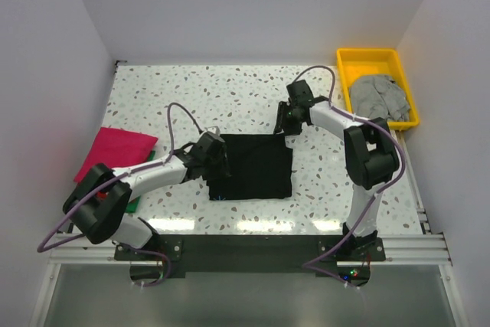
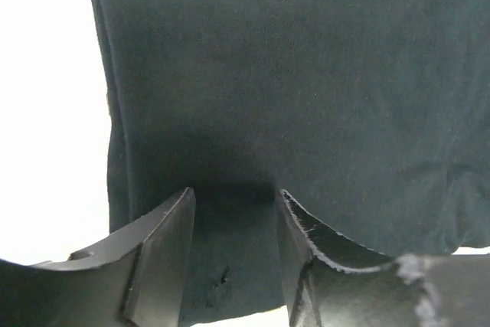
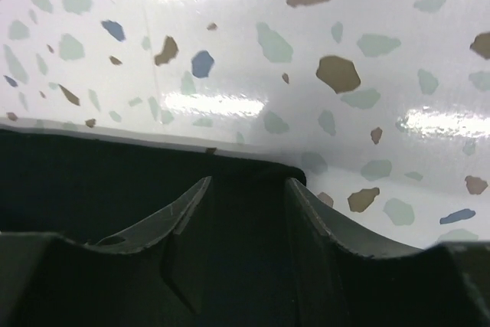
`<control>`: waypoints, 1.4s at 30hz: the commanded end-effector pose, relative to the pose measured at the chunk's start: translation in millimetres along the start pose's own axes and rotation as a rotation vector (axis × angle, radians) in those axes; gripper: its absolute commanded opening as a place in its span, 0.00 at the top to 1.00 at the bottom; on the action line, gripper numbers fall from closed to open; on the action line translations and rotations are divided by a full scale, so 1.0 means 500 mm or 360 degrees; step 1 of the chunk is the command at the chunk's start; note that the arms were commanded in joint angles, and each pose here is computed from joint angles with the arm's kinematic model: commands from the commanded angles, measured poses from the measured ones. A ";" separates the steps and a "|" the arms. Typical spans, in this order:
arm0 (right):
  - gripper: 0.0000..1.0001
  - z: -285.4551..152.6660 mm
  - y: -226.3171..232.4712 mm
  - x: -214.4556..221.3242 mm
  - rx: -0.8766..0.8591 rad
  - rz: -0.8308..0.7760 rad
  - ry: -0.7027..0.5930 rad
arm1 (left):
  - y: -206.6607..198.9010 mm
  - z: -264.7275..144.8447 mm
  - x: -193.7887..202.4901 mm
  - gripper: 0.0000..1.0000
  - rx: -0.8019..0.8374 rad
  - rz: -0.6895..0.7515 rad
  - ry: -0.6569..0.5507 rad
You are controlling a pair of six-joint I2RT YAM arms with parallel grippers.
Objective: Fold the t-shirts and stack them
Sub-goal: Fold the tshirt, then neatly place the folded tshirt to the corner
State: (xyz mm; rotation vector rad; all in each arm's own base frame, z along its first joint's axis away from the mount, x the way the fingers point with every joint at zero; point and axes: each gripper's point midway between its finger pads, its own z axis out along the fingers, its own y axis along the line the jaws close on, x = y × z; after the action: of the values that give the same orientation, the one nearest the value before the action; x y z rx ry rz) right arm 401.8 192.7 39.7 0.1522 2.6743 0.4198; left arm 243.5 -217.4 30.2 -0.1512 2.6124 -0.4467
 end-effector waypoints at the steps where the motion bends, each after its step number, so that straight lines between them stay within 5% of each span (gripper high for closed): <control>1: 0.53 -0.050 0.029 -0.060 -0.0058 -0.0047 -0.0114 | -0.033 -0.041 -0.057 0.47 0.0047 -0.0001 -0.0138; 8: 0.44 -0.148 0.014 -0.039 -0.0049 -0.0028 -0.0246 | 0.011 -0.097 -0.150 0.25 -0.0005 -0.0073 -0.0245; 17: 0.42 -0.190 -0.028 0.090 -0.0124 -0.0012 -0.0216 | 0.035 -0.071 -0.167 0.16 0.0103 -0.0071 -0.0158; 30: 0.42 -0.126 -0.021 0.197 -0.0167 -0.0088 -0.0041 | 0.066 0.017 -0.097 0.14 0.0101 -0.0079 0.0048; 42: 0.78 -0.074 -0.059 0.243 -0.0078 -0.0086 0.0075 | 0.100 0.049 -0.030 0.16 0.0045 -0.0119 0.0174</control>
State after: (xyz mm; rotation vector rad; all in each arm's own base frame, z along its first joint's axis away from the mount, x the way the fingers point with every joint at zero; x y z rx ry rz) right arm 271.1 176.4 19.3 0.0645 2.7117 0.4948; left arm 287.2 -185.1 28.5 -0.2007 2.6253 -0.5809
